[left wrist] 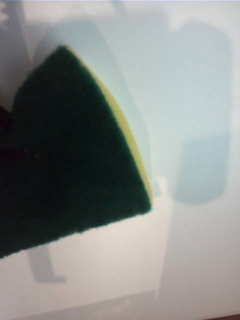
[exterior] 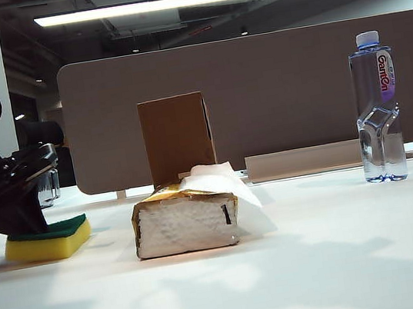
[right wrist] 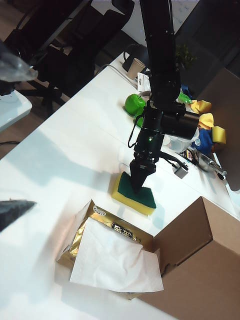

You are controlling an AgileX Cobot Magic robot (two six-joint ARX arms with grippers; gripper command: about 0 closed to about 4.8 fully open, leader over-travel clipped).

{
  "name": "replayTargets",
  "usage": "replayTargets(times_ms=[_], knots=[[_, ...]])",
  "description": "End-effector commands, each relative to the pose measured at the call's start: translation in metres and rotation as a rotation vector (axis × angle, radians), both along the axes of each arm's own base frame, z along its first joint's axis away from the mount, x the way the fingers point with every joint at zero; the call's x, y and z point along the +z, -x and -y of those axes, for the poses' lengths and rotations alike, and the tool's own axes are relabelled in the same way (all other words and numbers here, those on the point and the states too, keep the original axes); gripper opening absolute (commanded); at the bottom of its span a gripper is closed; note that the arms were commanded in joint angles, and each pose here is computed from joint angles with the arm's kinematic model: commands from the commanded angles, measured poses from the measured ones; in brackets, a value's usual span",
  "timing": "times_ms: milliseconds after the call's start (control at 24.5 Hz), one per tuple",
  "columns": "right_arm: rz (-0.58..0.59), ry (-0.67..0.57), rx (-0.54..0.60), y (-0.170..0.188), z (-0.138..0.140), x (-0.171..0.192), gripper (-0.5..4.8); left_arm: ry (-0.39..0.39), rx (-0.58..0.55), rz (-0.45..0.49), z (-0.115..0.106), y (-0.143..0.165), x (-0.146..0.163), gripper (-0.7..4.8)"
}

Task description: Move the sponge from left to right to wipe the table, avoiding obstacles on the table, and finally reaching the bottle of mineral water.

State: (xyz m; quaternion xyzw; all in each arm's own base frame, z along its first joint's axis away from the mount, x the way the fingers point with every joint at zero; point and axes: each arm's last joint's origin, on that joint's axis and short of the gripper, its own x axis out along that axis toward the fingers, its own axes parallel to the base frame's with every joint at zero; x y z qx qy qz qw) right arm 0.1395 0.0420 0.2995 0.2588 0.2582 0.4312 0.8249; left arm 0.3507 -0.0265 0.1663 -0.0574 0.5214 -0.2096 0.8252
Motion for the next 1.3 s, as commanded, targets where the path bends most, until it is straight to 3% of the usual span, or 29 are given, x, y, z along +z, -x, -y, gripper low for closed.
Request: replayTargets(times_ms=[41, 244, 570, 1304], knots=[[0.026, -0.006, 0.005, 0.0, 0.0, 0.004, 3.05, 0.005, -0.01, -0.076, 0.002, 0.009, -0.005, -0.06], [0.027, -0.005, 0.004, 0.0, 0.0, 0.004, 3.05, 0.035, 0.013, -0.03, -0.001, 0.027, -0.01, -0.06], [0.029, -0.005, 0.002, 0.0, 0.0, 0.004, 3.05, 0.06, 0.025, -0.067, -0.001, 0.06, -0.026, -0.06], [0.031, -0.008, 0.01, 0.001, 0.0, 0.005, 3.05, 0.1, 0.085, 0.027, -0.004, 0.118, -0.011, -0.06]])
